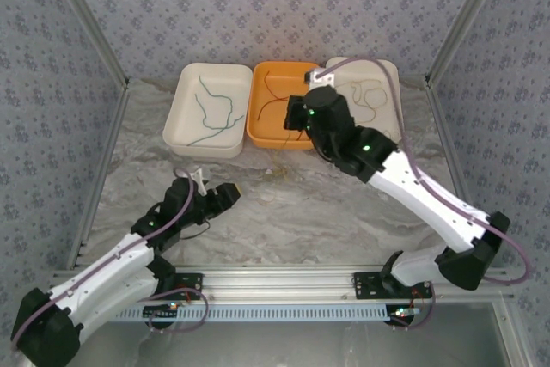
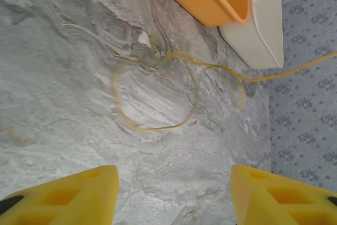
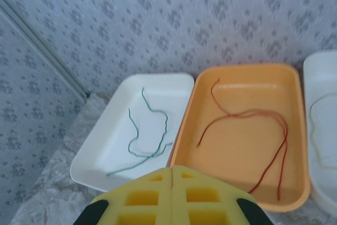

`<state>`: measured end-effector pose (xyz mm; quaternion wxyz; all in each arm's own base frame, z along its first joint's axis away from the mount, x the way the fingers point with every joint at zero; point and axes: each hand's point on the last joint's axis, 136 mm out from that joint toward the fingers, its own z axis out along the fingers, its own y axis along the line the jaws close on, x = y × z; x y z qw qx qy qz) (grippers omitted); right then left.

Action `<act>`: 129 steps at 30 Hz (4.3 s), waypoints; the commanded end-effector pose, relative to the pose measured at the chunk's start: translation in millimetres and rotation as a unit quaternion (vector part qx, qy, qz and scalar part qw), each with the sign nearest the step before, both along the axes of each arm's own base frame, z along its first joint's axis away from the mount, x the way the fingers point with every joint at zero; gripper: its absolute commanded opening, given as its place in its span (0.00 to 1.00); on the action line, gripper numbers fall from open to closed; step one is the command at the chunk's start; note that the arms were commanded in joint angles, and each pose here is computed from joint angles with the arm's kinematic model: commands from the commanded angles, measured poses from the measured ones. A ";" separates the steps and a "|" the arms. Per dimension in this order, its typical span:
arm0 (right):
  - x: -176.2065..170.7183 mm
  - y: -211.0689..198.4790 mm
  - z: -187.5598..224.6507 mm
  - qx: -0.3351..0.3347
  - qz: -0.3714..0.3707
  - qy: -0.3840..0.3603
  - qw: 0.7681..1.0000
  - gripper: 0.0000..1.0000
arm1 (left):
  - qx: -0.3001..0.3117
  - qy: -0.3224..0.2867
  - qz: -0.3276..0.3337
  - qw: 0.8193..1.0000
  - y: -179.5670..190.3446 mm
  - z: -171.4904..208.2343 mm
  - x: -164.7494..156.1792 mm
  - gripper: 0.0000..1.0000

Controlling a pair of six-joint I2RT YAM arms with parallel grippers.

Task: Untangle the cables

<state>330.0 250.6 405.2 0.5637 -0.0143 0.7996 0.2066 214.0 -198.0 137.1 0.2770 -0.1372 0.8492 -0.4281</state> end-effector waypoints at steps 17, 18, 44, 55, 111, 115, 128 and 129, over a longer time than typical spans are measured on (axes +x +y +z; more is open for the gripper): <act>-44.4 -72.8 148.0 0.006 0.040 -0.079 0.996 0.00 | 0.022 -0.170 -0.114 0.979 -100.3 59.3 -8.3 0.64; -44.9 -71.1 146.6 0.009 0.045 -0.076 0.996 0.00 | 0.035 -0.190 -0.125 0.973 -105.7 64.0 -11.6 0.66; -74.0 -21.0 110.0 -0.006 0.226 -0.049 0.973 0.00 | 0.054 -0.180 -0.077 0.979 -63.3 83.0 -10.4 0.82; -87.7 -14.4 82.6 -0.014 0.276 -0.048 0.960 0.00 | 0.043 -0.087 -0.103 0.990 -103.3 48.7 35.5 0.85; -114.8 -85.3 -144.7 -0.068 0.171 0.146 0.972 0.00 | 0.227 0.037 -0.195 0.953 -163.4 -86.6 61.2 0.01; -115.3 -86.7 -142.6 -0.066 0.169 0.145 0.973 0.00 | 0.226 0.030 -0.196 0.954 -161.1 -76.5 60.9 0.00; -113.0 -95.7 -139.5 -0.064 0.148 0.142 0.977 0.00 | 0.139 -0.055 -0.134 0.980 -110.8 42.8 70.7 0.00; -112.8 -96.1 -138.7 -0.062 0.147 0.141 0.977 0.00 | 0.128 -0.062 -0.132 0.981 -105.3 55.8 70.4 0.00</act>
